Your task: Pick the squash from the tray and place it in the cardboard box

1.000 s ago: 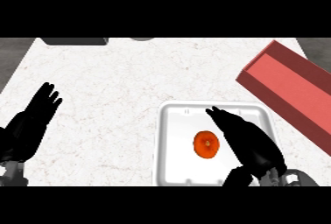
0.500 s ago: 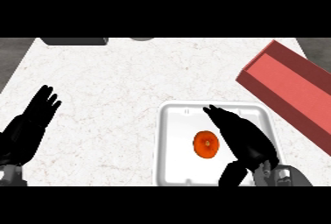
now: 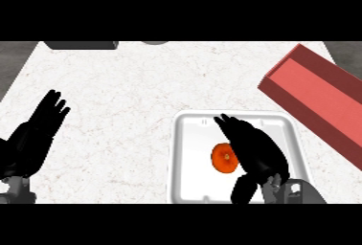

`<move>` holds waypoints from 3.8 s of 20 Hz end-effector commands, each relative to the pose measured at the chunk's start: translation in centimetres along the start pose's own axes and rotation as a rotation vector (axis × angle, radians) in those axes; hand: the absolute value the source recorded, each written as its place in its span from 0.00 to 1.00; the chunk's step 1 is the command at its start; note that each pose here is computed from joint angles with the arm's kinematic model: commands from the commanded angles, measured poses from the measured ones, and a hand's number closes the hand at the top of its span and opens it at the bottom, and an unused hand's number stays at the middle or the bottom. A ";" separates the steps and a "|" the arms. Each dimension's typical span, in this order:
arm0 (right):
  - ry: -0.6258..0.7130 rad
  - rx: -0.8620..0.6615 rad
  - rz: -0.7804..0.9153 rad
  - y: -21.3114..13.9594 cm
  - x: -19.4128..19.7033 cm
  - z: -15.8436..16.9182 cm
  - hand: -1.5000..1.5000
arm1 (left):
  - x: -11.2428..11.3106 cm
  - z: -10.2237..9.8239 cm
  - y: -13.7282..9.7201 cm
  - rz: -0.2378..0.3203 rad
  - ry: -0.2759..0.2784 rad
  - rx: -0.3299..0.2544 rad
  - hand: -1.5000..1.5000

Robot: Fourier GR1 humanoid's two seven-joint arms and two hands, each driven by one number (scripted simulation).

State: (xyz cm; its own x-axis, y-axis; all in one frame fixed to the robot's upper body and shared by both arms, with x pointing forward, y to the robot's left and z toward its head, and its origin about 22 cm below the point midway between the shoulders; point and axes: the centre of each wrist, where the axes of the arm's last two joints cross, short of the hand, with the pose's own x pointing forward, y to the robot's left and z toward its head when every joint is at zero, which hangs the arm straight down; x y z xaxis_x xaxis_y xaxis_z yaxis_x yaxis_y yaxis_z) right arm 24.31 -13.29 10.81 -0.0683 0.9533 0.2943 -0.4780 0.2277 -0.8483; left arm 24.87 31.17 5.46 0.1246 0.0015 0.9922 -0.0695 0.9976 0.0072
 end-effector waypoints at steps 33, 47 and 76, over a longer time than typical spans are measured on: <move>0.118 0.108 0.112 5.3 -0.5 -6.1 0.00 | 0.8 -1.2 -0.6 0.005 0.006 -0.003 0.50; -0.002 0.028 0.123 7.5 -1.4 -4.7 1.00 | -0.3 -0.2 -0.7 0.001 0.007 -0.012 0.50; -0.150 -0.516 0.131 -6.1 -3.3 0.5 1.00 | -0.3 0.1 1.2 -0.012 0.006 0.021 0.50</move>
State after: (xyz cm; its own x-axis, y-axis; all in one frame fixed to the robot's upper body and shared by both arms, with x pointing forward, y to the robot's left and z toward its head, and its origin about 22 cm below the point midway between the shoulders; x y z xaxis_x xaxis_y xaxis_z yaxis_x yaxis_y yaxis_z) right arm 28.59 -18.91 11.29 -0.2199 0.9571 0.1886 -0.1128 0.1671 -0.9795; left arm 23.97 32.51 5.35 0.1341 -0.0039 0.9910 -0.0784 0.9968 0.0146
